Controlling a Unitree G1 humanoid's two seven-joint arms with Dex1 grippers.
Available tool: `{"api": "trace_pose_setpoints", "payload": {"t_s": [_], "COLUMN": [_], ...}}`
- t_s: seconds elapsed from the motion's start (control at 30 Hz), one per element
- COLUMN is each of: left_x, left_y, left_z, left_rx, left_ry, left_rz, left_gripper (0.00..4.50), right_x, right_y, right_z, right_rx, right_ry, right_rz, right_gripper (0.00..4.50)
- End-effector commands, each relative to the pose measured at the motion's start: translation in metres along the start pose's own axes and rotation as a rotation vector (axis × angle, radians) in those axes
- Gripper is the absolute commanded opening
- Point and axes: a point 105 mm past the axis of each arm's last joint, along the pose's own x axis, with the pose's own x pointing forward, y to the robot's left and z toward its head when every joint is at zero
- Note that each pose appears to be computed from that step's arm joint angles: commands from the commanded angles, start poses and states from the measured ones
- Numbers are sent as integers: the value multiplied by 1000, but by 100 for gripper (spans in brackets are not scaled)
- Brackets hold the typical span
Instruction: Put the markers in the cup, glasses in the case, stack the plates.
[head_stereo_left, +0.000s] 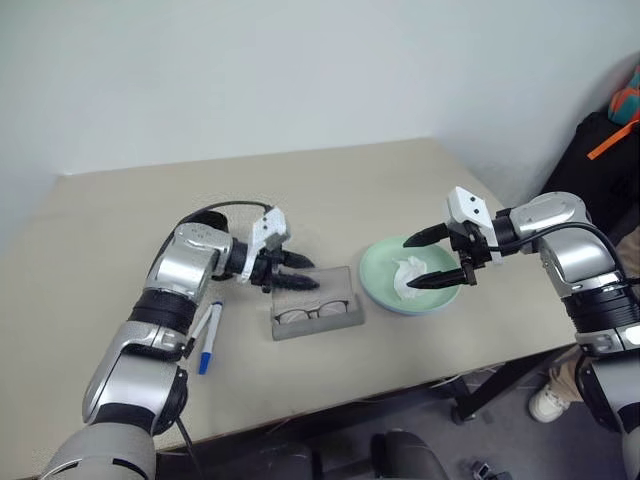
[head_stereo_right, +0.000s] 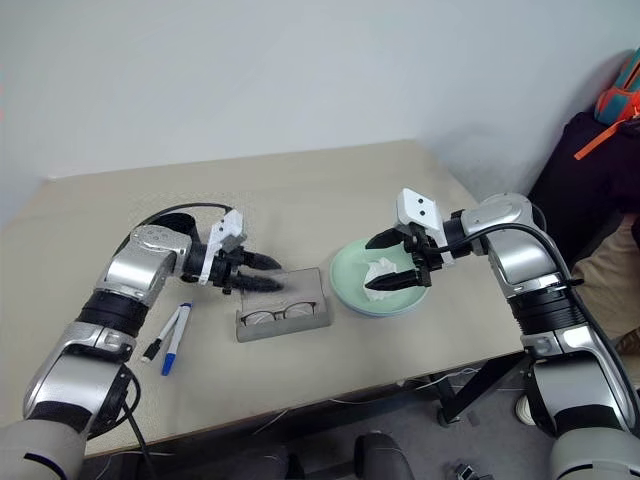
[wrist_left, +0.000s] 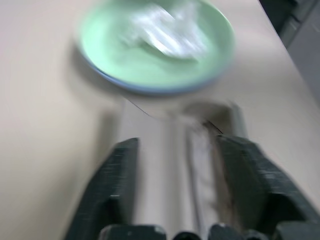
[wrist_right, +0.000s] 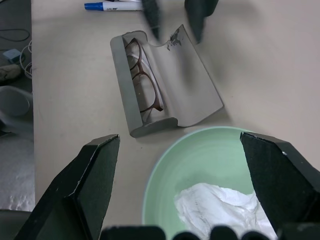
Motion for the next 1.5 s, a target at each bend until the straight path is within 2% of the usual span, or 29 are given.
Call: {"api": "trace_pose_setpoints", "payload": {"t_s": [0.03,0.13,0.17,0.43,0.67,0.83,1.3,1.5], "left_x": [-3,0,1,13,19,16,12,14], "left_y": [14,24,26,34,21,2,-51,-65], "left_z": [12,5,2,-19,-32,-35,-14,-20], "left_rx": [47,51,53,61,91,108,210,223], "left_ry": [-36,-15,-1,73,155,201,192,208], "left_rz": [98,181,201,282,200,84,-64,-77], "left_gripper": [117,14,3,3,3,3,3,3], "right_x": [-6,-7,-7,-7,-7,-7,-7,-6], "right_y": [-4,-4,-4,-4,-3,-3,-3,-4], "right_z": [13,13,13,13,14,14,15,16], "right_rx": [-47,-48,-49,-48,-49,-49,-54,-58], "right_ry": [-22,-23,-23,-25,-29,-30,-29,-29], "right_rz": [-19,-20,-20,-28,-31,-33,-31,-31], "right_gripper": [418,418,418,418,418,418,418,418]}}
